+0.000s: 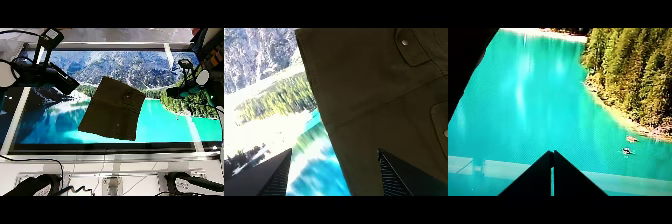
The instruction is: Fold the clothes and pants, and hang the long-sleeved shirts on hangers.
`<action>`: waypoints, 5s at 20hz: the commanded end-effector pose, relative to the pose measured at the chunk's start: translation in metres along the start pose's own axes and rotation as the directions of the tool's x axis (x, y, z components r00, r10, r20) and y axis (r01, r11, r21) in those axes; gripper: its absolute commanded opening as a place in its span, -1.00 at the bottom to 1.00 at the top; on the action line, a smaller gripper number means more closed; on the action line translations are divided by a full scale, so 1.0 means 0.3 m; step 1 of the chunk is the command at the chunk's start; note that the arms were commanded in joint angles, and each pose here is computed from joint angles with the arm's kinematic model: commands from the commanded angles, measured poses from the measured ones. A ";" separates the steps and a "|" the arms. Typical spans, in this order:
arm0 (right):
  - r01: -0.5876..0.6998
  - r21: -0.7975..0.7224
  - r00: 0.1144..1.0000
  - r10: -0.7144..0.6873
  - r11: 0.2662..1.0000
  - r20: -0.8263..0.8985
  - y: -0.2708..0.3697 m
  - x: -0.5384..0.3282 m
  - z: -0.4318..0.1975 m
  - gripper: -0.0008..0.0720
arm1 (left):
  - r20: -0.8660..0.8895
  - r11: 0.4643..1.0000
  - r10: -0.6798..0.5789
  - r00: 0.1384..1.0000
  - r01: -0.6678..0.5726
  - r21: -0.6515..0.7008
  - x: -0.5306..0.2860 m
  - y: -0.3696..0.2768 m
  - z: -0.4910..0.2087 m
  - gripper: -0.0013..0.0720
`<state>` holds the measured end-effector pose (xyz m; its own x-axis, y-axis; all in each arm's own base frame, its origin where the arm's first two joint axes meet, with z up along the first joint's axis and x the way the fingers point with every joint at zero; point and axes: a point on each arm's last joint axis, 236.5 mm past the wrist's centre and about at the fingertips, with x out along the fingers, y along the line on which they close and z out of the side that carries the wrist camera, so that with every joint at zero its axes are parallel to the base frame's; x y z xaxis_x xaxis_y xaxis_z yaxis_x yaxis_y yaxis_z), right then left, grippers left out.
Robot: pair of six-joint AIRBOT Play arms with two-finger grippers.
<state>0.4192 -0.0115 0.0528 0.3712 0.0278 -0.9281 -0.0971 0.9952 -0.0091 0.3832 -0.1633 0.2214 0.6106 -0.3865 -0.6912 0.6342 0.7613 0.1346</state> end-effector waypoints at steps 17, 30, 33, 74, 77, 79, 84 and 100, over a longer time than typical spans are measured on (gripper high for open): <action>-0.088 -0.027 0.990 0.084 0.996 -0.111 0.068 0.011 -0.094 -0.88 | 0.027 1.000 0.003 1.000 -0.002 -0.006 0.000 0.003 0.021 0.59; -0.644 0.382 0.613 0.746 0.663 -0.262 0.631 0.215 -0.669 0.29 | -0.407 0.948 0.051 0.912 -0.173 -0.267 0.084 0.296 -0.580 0.38; -0.597 0.470 0.639 0.740 0.650 -0.212 0.634 0.268 -0.699 0.29 | -0.356 0.825 -0.142 0.924 -0.088 -0.558 0.150 0.235 -0.762 0.90; -0.724 -0.099 0.685 0.729 0.682 0.014 0.779 -0.114 -0.096 -0.88 | 0.336 0.790 -0.102 0.936 0.281 -0.545 0.212 0.138 -0.161 -0.91; -0.677 -0.288 0.649 0.734 0.677 0.201 0.777 -0.428 0.062 -0.88 | 0.515 0.887 0.047 0.856 0.201 -0.415 -0.132 0.175 0.048 -0.91; -0.634 -0.386 0.608 0.740 0.670 0.287 0.777 -0.631 0.087 -0.88 | 0.623 0.926 0.128 0.772 0.132 -0.354 -0.366 0.140 0.132 -0.91; -0.660 -0.424 0.519 0.785 0.620 0.340 0.799 -1.007 -0.094 -0.88 | 0.777 0.980 0.153 0.611 0.010 -0.200 -0.781 -0.087 0.172 -0.91; -0.644 0.448 0.763 0.483 0.620 0.429 0.583 -0.010 0.141 -0.88 | 0.258 0.634 0.119 0.959 0.127 -0.763 0.347 0.132 -0.295 -0.91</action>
<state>0.3924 0.1852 0.1371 0.5762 0.6397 -0.5087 -0.0789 0.6630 0.7444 0.3825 -0.1170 0.1410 0.7815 -0.4572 -0.4246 0.2119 0.8346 -0.5085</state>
